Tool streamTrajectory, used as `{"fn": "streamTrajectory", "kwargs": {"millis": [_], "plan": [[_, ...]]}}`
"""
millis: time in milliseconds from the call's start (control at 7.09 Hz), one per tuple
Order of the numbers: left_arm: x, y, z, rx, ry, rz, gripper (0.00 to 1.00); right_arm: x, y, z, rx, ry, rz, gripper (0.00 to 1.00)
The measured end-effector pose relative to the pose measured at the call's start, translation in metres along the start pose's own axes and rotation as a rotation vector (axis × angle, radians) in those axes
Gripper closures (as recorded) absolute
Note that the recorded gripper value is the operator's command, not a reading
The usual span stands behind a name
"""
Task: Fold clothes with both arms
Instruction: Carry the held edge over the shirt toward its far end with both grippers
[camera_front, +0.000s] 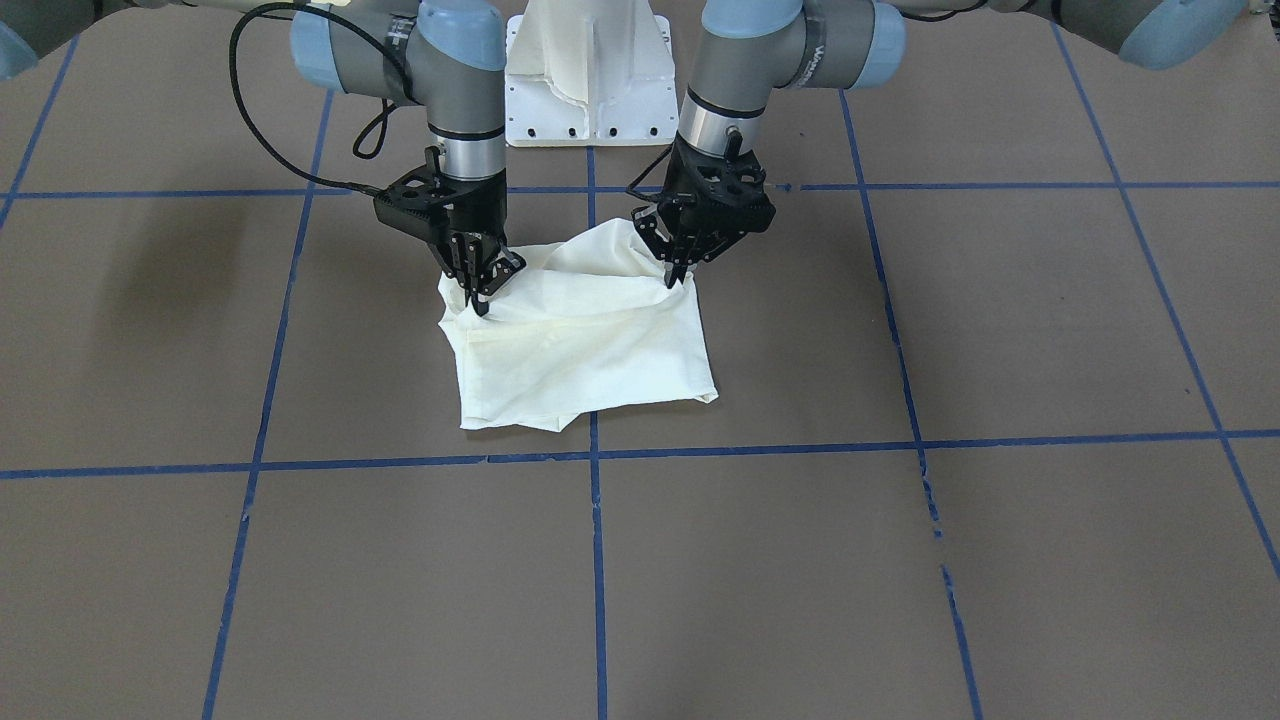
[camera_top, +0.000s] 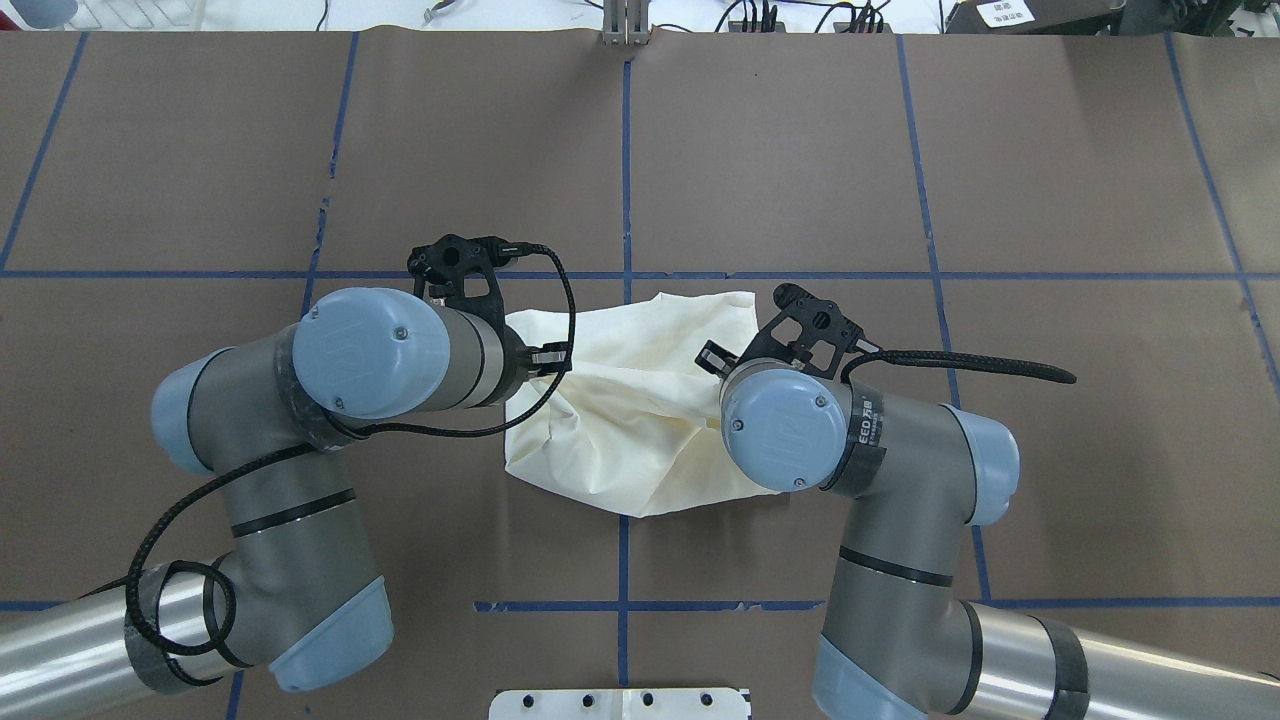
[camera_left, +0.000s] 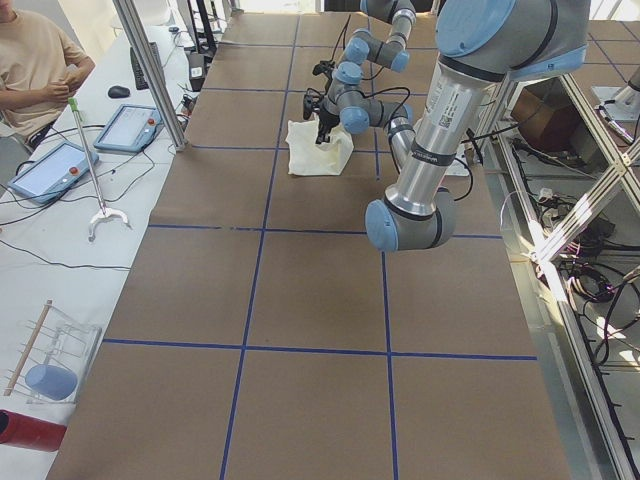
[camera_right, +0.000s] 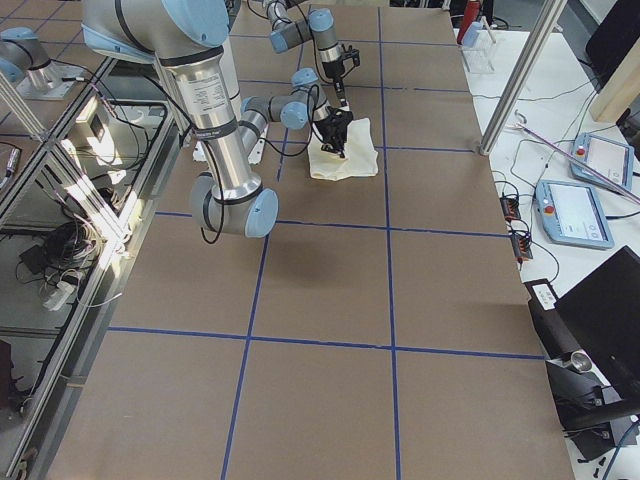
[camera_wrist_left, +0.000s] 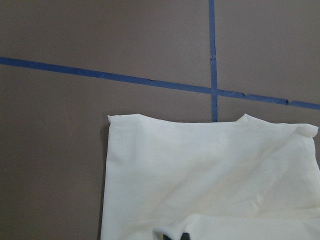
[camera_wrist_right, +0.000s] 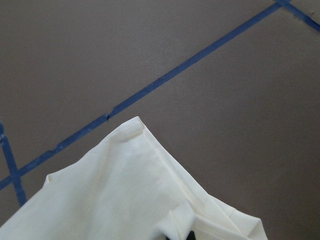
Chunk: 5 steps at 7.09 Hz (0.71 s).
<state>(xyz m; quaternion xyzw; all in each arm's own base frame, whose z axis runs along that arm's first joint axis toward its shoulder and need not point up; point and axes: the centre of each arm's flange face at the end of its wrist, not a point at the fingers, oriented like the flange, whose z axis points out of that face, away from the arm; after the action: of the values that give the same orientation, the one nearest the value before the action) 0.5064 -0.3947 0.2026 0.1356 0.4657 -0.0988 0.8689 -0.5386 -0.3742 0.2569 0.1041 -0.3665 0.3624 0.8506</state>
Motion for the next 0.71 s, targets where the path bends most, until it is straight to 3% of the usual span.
{"fn": "streamTrajectory", "kwargs": {"millis": [282, 423, 564, 705], "plan": [[-0.004, -0.003, 0.010, 0.002, -0.012, 0.009, 1.00, -0.015, 0.004, 0.017, 0.013, 0.022, -0.006, 1.00], [-0.005, -0.003, 0.015, 0.001, -0.020, 0.011, 1.00, -0.017, 0.004, 0.024, 0.017, 0.032, -0.011, 0.64], [-0.005, -0.003, 0.018, 0.000, -0.024, 0.013, 0.50, -0.017, 0.003, 0.028, 0.020, 0.040, -0.017, 0.01], [-0.005, -0.003, 0.020, 0.000, -0.026, 0.024, 0.00, -0.017, 0.002, 0.031, 0.023, 0.047, -0.041, 0.00]]}}
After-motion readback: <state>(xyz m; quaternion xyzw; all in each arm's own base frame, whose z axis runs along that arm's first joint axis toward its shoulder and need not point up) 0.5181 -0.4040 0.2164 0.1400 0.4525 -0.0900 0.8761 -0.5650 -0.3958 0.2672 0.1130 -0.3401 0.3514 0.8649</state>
